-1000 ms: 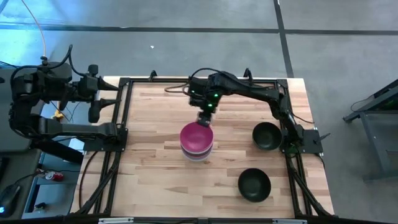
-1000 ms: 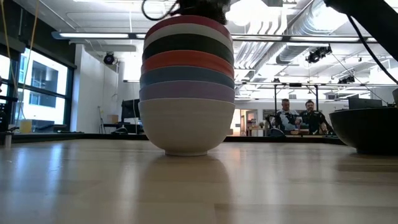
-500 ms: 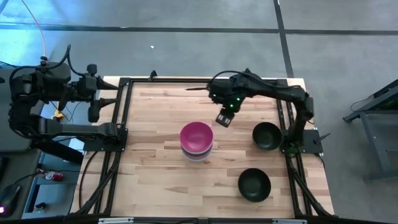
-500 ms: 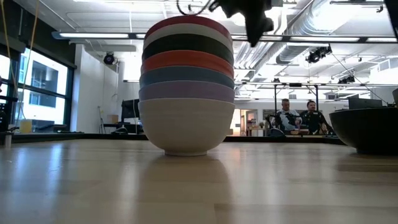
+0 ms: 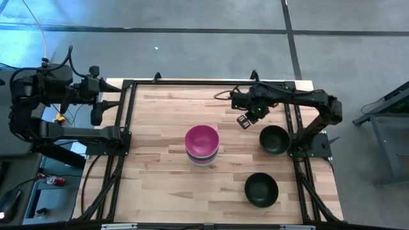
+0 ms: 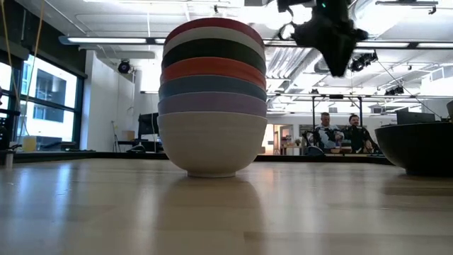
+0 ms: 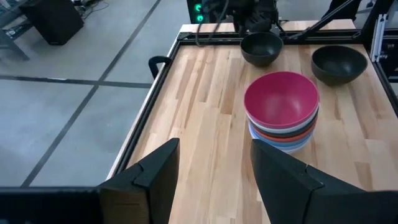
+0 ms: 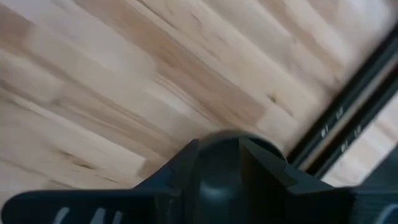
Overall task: Nest bowls inside each other
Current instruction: Stack the top black bowl on top of the pink bowl
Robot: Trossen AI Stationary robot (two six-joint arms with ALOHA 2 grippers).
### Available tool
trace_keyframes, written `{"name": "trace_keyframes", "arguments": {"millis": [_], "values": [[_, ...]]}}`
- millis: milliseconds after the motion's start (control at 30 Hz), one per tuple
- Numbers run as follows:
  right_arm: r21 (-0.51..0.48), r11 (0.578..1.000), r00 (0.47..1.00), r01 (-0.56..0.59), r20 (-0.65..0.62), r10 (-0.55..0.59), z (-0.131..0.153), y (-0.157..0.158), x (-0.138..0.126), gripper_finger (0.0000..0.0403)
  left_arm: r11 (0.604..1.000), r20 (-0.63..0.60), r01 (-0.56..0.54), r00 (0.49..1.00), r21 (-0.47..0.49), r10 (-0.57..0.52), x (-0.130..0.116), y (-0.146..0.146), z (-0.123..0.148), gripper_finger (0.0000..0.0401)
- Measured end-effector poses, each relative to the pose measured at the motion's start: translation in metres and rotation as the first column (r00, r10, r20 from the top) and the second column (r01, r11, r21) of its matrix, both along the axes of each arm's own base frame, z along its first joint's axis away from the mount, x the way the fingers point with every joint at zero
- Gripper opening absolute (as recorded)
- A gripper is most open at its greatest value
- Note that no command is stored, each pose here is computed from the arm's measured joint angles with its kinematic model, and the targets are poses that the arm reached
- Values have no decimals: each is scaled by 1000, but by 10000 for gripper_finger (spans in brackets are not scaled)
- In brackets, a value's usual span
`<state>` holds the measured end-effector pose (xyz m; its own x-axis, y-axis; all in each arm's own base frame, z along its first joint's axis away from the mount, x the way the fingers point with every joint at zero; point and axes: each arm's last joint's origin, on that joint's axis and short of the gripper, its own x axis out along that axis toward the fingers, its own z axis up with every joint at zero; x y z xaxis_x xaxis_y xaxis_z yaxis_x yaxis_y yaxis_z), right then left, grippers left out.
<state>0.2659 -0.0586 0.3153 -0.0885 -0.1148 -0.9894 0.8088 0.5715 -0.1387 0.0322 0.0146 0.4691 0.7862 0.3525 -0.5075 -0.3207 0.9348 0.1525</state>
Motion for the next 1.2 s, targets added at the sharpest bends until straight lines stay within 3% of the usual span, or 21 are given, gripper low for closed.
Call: {"name": "trace_keyframes", "arguments": {"millis": [267, 467, 733, 1000, 1200], "values": [[26, 989, 978, 144, -156, -138, -41, 8, -31, 101, 1000, -2, 3, 1000, 4, -3, 0, 0, 0, 186], [27, 983, 955, 183, -244, -172, -63, 12, -48, 101, 1000, -4, 4, 1000, 5, -4, 0, 0, 0, 186], [115, 993, 947, -15, -318, 51, -81, 14, -58, 101, 1000, -4, 5, 1000, 5, -5, 0, 0, 0, 186], [185, 950, 917, -252, -267, 296, -98, 13, -57, 101, 1000, 4, -4, 1000, -6, 4, 0, 0, 0, 186], [152, 937, 901, -316, -262, 346, -101, 7, -56, 101, 999, 10, -20, 1000, -35, 21, 3, 1, 0, 186]]}}
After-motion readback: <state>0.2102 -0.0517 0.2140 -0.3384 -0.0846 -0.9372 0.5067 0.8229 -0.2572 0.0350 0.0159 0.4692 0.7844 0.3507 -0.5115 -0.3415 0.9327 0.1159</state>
